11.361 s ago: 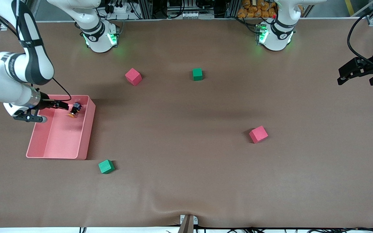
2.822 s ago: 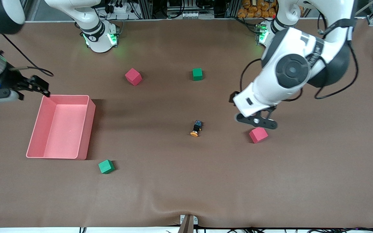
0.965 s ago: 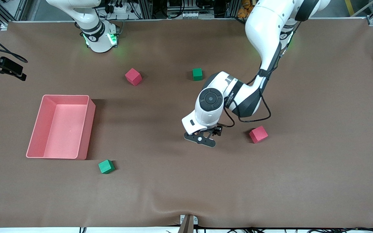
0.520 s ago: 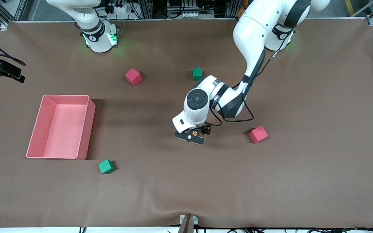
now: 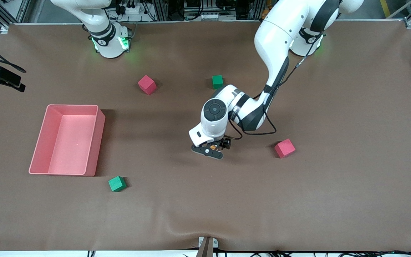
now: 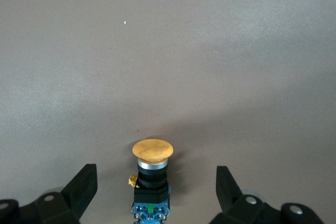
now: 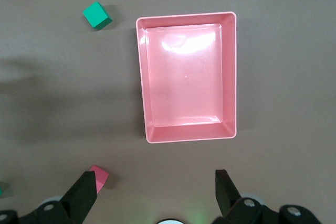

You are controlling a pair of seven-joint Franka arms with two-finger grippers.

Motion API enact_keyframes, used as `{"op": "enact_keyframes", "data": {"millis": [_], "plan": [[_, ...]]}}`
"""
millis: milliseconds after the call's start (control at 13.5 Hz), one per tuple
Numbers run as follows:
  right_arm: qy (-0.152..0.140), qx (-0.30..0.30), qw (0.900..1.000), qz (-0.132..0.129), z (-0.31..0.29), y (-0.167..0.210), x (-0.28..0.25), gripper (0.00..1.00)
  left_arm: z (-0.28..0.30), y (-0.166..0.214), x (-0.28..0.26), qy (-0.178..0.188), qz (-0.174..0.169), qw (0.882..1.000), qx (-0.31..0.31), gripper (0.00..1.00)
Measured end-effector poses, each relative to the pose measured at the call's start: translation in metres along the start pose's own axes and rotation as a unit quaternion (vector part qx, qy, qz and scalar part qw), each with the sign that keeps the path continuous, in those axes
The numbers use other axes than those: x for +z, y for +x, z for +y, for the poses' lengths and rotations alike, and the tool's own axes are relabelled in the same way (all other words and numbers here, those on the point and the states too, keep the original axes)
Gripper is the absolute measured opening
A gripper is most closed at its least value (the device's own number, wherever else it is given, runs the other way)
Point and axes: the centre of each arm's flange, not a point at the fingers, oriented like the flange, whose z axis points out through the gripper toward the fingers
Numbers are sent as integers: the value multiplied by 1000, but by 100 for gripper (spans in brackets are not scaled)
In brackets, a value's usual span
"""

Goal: Place and upright button with both arms
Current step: 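Lift the button with the left gripper and turn it upright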

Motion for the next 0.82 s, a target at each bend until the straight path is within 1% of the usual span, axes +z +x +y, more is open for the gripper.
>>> {"op": "enact_keyframes", "data": {"millis": [149,223,446,594,743,817], "plan": [[0,0,1000,12,0,4,2,100,-2,-4,8,4,-7,1000,0,100],[0,1,1000,12,1,6,7,100,-4,-6,13,5,-10,1000,0,100],[0,6,1000,-10,10,3,17,100,-7,-12,30,5,-6,1000,-1,100],[1,-4,1000,-12,20,2,17,100,-9,-15,39,4,-5,1000,-1,100],[2,2,1000,-14,21,2,17,100,-9,-20,47,2,0,1000,-1,100],[2,16,1000,-17,20,1,17,100,-7,-23,51,2,-1,1000,0,96]]}}
